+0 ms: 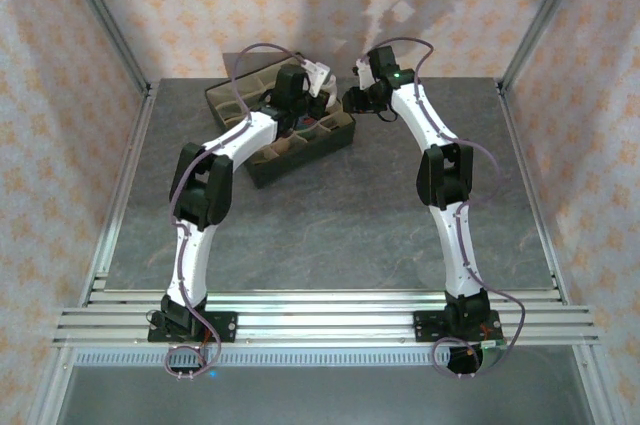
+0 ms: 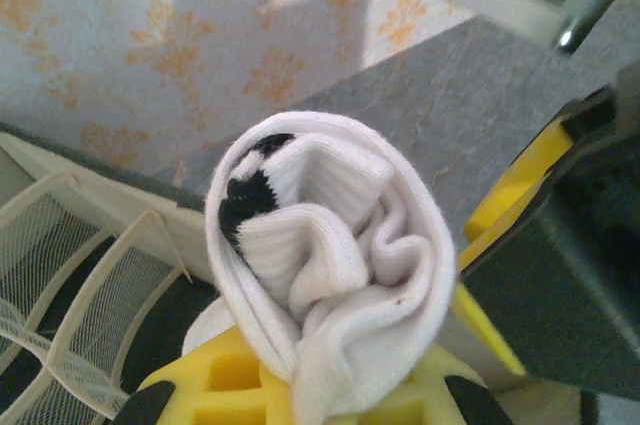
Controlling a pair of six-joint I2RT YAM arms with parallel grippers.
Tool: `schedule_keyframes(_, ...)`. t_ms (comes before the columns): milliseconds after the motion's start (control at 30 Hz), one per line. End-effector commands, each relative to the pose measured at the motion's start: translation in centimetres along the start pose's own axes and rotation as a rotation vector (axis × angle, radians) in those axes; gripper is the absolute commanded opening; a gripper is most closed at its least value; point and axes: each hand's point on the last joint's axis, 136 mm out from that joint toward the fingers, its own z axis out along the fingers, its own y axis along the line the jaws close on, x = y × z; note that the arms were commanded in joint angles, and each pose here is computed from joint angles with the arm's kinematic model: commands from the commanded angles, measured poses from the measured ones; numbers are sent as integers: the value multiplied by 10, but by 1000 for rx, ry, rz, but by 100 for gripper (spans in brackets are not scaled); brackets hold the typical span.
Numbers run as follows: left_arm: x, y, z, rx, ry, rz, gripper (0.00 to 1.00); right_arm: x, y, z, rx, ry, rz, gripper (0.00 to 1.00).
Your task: Roll the socks
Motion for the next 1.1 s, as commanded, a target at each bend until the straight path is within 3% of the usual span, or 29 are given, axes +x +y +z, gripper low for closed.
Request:
schedule_keyframes(0,-23,0,-11,9,-72,-29,0,38,-10,17,36,131,14,42)
schedule_keyframes(767,36,23,27,14,47,-187,0,46,-15,22,52,159,8,38)
schedule_keyframes(1067,69,26,41,3,144,-125,0,48,-15,24,51,164,4,38)
